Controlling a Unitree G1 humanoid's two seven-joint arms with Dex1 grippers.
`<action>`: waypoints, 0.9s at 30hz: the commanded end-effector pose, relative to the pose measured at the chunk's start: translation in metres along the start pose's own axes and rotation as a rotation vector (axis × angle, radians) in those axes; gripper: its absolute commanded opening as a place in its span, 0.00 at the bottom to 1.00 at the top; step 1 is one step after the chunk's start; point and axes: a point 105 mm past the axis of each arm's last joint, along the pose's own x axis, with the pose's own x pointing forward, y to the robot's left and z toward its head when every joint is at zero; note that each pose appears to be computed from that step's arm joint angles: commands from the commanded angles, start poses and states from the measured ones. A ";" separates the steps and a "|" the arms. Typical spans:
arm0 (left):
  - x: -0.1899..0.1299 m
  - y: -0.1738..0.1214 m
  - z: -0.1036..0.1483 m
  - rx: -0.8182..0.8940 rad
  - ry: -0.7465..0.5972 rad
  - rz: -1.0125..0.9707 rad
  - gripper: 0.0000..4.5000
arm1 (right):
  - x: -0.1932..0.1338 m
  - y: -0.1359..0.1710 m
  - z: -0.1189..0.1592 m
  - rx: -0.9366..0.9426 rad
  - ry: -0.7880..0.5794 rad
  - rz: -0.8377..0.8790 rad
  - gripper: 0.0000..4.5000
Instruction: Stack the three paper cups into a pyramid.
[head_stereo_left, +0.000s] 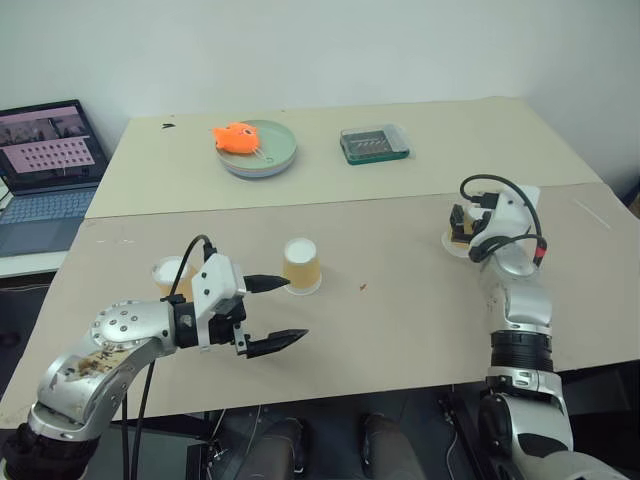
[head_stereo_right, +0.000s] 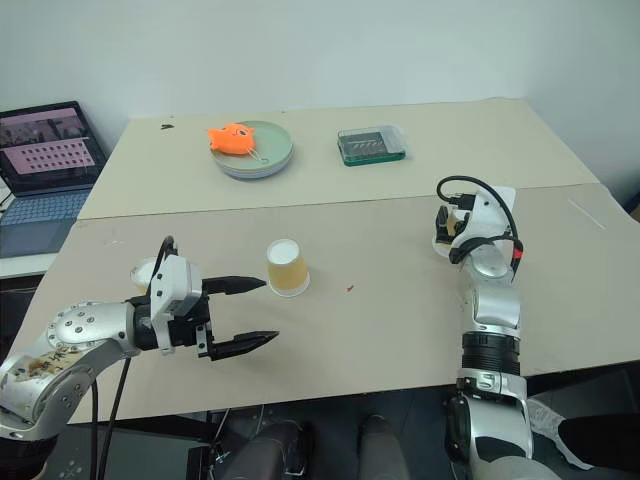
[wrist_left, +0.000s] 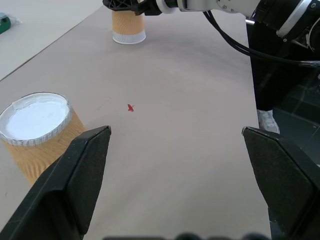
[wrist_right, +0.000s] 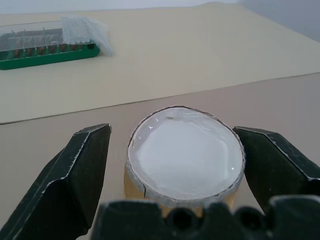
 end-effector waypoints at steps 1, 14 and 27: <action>-0.003 -0.001 0.011 0.061 -0.026 0.014 1.00 | 0.003 -0.004 0.020 0.008 -0.080 -0.007 0.99; -0.003 -0.001 0.011 0.057 -0.023 0.014 1.00 | 0.001 0.009 0.026 0.019 -0.108 0.054 0.60; -0.001 -0.003 0.010 0.050 -0.023 0.017 1.00 | -0.065 0.056 0.084 -0.088 -0.179 0.973 0.60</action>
